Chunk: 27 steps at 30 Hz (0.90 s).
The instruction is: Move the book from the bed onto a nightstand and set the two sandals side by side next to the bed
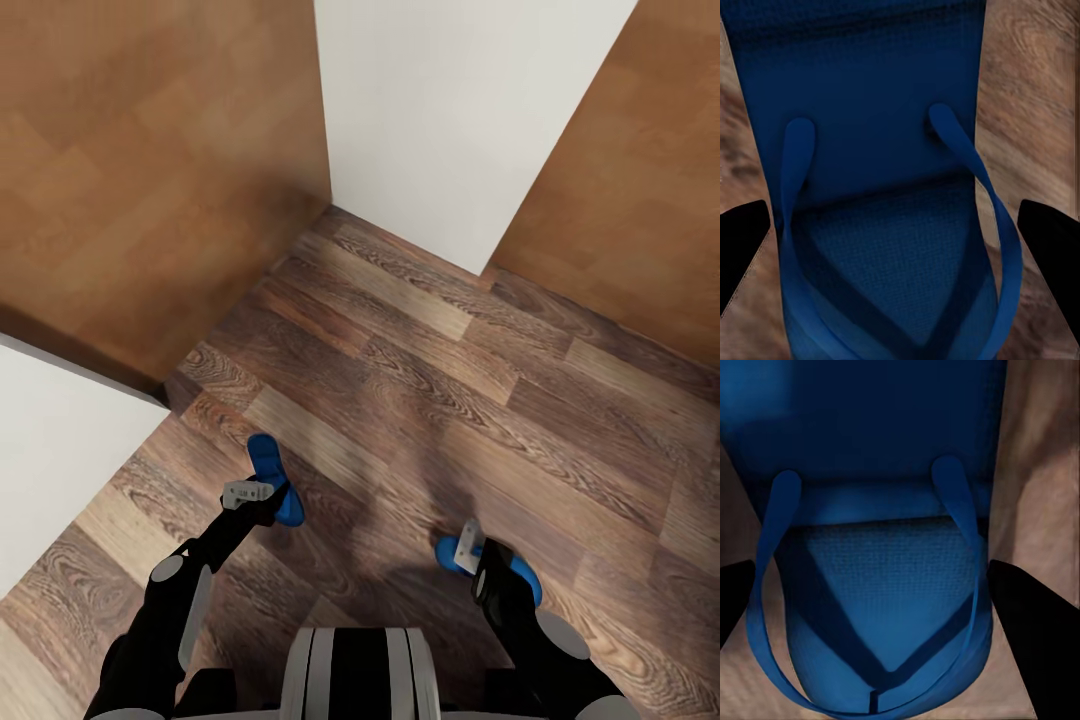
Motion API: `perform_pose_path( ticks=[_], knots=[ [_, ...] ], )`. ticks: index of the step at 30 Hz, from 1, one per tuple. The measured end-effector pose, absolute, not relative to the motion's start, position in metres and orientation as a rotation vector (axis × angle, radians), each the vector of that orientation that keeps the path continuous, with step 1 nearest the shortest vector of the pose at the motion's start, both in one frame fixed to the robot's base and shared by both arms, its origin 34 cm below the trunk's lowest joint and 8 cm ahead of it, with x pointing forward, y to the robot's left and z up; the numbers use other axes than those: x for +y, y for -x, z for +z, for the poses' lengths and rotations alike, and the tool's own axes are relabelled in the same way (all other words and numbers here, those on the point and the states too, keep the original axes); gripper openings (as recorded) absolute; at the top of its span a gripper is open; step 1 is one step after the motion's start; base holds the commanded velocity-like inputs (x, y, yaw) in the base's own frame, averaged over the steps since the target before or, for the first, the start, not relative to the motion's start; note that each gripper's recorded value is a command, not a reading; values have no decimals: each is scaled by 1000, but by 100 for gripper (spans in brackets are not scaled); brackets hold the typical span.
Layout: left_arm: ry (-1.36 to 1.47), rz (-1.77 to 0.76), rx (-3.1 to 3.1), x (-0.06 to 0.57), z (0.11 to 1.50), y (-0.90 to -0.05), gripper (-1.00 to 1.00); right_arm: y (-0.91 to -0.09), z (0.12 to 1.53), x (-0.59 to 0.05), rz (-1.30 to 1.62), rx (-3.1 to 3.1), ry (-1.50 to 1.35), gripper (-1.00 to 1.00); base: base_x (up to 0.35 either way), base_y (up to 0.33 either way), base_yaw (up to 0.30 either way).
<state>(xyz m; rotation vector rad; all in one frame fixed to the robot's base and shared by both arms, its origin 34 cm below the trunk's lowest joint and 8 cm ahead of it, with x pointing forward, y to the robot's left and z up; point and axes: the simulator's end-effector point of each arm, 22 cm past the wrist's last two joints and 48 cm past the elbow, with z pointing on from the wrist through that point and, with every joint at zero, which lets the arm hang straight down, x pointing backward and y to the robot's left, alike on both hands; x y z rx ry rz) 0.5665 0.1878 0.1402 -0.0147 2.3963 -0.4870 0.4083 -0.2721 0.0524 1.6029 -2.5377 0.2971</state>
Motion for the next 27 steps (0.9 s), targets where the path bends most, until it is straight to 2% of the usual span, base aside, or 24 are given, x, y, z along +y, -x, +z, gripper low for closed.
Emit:
perform_pose_path(
  ticks=[8, 20, 23, 27],
  knots=[
    [5, -484, 2365, 188, 157, -578, -100, -433, 68, -270, 339, -2585, -1615, -100, 0, 0, 0],
    [-6, -483, 2318, 187, 183, -593, -100, -563, 159, -243, 541, -2896, -1676, -100, 0, 0, 0],
    [-6, -485, 2314, 187, 187, -594, -100, -594, 199, -235, 428, -3096, -1551, -100, 0, 0, 0],
    [-11, -488, 2306, 188, 193, -596, -100, -595, 218, -265, -29, -3401, -969, -100, 0, 0, 0]
  ],
)
